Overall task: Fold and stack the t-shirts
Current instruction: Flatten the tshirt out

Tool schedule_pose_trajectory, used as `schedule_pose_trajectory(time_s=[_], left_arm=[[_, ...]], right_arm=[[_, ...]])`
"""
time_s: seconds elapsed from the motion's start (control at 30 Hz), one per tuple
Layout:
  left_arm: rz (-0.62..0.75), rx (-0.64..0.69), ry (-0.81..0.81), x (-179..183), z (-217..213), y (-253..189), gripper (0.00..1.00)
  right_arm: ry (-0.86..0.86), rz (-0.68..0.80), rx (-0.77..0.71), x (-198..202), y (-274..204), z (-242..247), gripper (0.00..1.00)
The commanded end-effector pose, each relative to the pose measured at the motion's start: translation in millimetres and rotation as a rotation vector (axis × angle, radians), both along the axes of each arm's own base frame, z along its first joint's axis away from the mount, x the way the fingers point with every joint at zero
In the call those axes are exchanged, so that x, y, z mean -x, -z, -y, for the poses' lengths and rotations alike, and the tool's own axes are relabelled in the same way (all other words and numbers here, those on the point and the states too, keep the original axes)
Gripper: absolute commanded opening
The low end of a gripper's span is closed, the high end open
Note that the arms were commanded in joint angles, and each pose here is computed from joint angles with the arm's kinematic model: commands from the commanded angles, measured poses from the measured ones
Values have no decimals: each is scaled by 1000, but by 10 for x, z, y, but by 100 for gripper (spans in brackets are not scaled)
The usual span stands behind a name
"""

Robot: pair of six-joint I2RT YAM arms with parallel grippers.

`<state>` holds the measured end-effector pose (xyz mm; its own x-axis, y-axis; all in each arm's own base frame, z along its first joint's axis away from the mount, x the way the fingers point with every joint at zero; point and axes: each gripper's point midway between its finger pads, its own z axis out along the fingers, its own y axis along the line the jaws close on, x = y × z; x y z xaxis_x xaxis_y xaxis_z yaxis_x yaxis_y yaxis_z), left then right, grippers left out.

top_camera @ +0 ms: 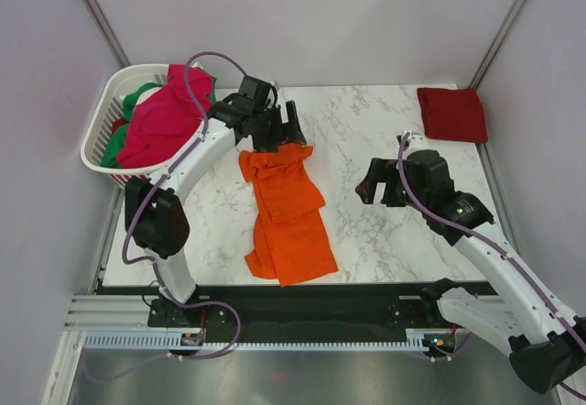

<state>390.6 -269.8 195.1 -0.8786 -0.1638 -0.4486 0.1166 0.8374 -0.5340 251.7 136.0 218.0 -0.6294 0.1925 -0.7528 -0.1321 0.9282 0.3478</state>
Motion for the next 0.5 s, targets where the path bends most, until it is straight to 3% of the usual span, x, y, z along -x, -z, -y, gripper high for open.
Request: schedule_pose_trajectory(time_s=[0.0, 0.2, 0.47], left_arm=[[172, -181, -47, -63, -525, -436, 93], [222, -336, -140, 41, -954, -409, 92], [213, -380, -157, 309, -1198, -312, 90]], right_arm=[[-197, -54, -106, 67, 112, -413, 98], [-356, -225, -31, 203, 643, -939, 94], [-411, -393, 59, 597, 1376, -1329, 87]])
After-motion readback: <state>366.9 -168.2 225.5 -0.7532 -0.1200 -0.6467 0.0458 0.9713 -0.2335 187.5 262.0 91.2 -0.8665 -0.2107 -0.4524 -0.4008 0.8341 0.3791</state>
